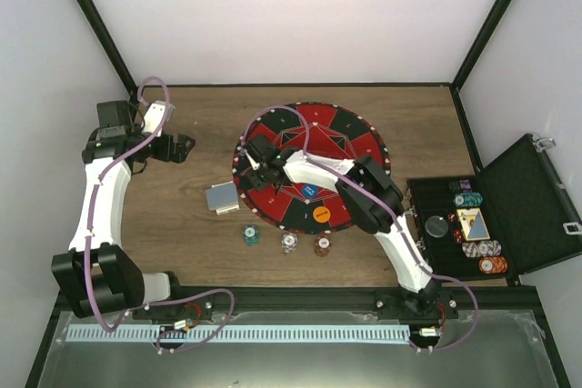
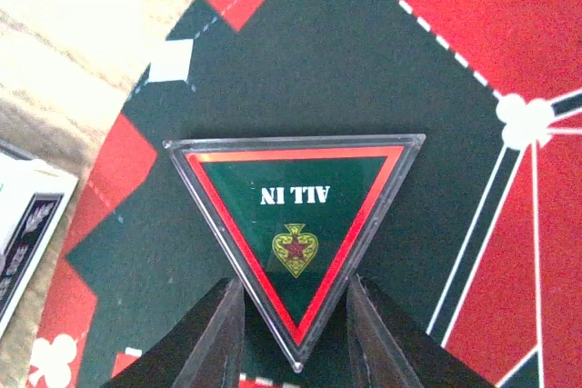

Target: Distribute texas hold em gaming equipment

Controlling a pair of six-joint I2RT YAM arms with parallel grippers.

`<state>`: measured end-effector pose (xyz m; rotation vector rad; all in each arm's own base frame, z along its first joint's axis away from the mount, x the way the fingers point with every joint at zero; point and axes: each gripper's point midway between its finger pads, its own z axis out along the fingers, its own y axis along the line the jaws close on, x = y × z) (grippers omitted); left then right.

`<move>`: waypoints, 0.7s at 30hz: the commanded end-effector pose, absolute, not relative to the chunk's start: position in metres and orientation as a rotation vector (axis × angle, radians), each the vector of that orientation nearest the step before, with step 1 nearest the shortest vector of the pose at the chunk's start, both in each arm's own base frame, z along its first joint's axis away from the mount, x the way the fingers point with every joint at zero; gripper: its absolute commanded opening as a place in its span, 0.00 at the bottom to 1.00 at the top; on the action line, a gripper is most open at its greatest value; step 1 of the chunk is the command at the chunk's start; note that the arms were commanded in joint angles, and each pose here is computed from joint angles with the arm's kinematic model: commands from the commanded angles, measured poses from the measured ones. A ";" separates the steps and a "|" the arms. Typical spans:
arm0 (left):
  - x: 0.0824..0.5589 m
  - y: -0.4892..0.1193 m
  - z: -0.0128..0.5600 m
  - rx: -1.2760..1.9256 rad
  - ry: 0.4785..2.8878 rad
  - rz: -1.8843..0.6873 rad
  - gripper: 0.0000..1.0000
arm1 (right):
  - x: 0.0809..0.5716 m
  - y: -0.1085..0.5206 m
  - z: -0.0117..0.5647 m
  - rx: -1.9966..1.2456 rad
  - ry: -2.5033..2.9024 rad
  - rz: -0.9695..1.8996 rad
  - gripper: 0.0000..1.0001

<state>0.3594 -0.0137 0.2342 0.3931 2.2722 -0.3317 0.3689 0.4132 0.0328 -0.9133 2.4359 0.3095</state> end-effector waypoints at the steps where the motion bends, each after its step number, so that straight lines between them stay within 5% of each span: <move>1: 0.354 -0.012 0.245 0.410 2.253 -0.311 1.00 | 0.383 0.412 0.040 -0.913 2.438 0.288 0.34; 4: 0.353 -0.013 0.244 0.414 2.252 -0.315 1.00 | 0.387 0.402 0.045 -0.882 2.448 0.271 0.36; 12: 0.349 -0.016 0.247 0.421 2.244 -0.335 1.00 | 0.371 0.352 0.083 -0.746 2.444 0.188 0.61; 21: 0.347 -0.019 0.245 0.428 2.245 -0.352 1.00 | 0.332 0.278 0.069 -0.610 2.547 0.114 0.66</move>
